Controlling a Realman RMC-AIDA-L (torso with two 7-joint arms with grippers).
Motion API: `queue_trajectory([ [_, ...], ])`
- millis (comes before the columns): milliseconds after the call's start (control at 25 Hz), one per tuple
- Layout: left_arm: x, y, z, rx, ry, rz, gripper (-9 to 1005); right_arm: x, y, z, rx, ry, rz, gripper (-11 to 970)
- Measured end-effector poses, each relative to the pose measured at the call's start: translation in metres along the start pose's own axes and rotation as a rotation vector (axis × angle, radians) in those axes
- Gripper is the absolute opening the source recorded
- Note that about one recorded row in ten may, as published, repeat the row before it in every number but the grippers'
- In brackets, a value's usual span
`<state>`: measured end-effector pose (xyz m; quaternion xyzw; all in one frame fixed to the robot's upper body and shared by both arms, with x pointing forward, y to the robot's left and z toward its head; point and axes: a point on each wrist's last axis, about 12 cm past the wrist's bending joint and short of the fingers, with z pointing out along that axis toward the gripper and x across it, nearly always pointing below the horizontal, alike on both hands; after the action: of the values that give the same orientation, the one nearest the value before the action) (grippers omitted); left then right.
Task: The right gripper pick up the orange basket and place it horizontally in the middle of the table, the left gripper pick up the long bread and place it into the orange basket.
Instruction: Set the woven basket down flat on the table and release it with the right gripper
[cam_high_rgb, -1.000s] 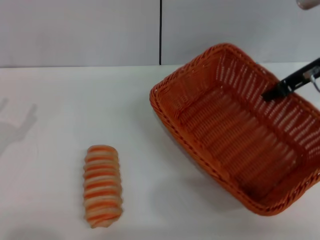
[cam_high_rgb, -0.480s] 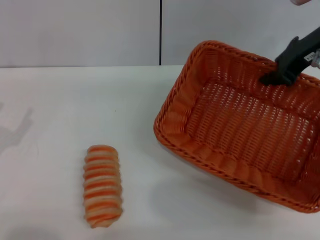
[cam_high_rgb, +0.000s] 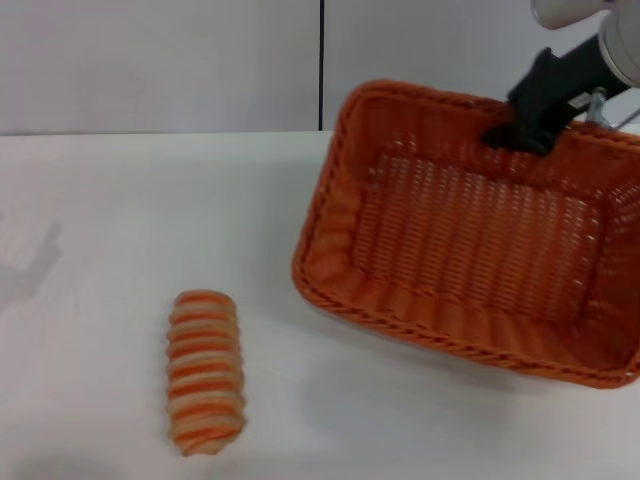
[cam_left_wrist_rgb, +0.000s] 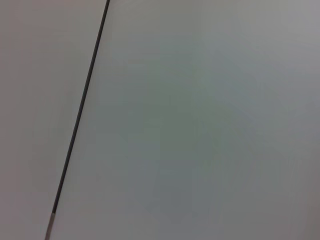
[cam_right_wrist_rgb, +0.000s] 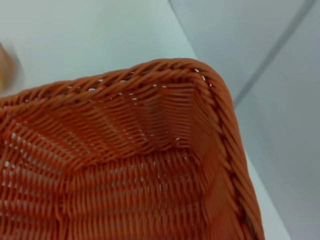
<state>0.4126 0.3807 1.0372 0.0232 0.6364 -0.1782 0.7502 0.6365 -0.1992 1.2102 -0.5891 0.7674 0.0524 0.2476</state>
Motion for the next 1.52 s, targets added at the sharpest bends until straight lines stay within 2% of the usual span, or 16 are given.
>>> queue_trajectory([
  [280, -0.001, -0.002, -0.009, 0.002, -0.01, -0.004, 827, -0.018, 0.014, -0.013, -0.049, -0.172, -0.096, 130],
  [640, -0.003, -0.007, -0.023, 0.007, -0.028, -0.015, 827, -0.023, 0.032, -0.001, -0.186, -0.209, -0.129, 129],
  [840, -0.004, -0.007, -0.025, 0.01, -0.032, -0.016, 827, -0.02, 0.038, 0.004, -0.257, -0.18, -0.101, 129],
  [1120, -0.004, -0.008, -0.024, 0.016, -0.037, -0.016, 827, -0.008, 0.044, 0.011, -0.311, -0.051, -0.07, 134],
  [1360, -0.005, -0.007, -0.02, 0.027, -0.045, -0.013, 827, -0.003, 0.043, 0.013, -0.278, 0.01, -0.071, 138],
  [1520, -0.006, -0.007, -0.019, 0.029, -0.046, -0.011, 827, -0.003, 0.041, 0.01, -0.217, -0.02, -0.13, 140],
])
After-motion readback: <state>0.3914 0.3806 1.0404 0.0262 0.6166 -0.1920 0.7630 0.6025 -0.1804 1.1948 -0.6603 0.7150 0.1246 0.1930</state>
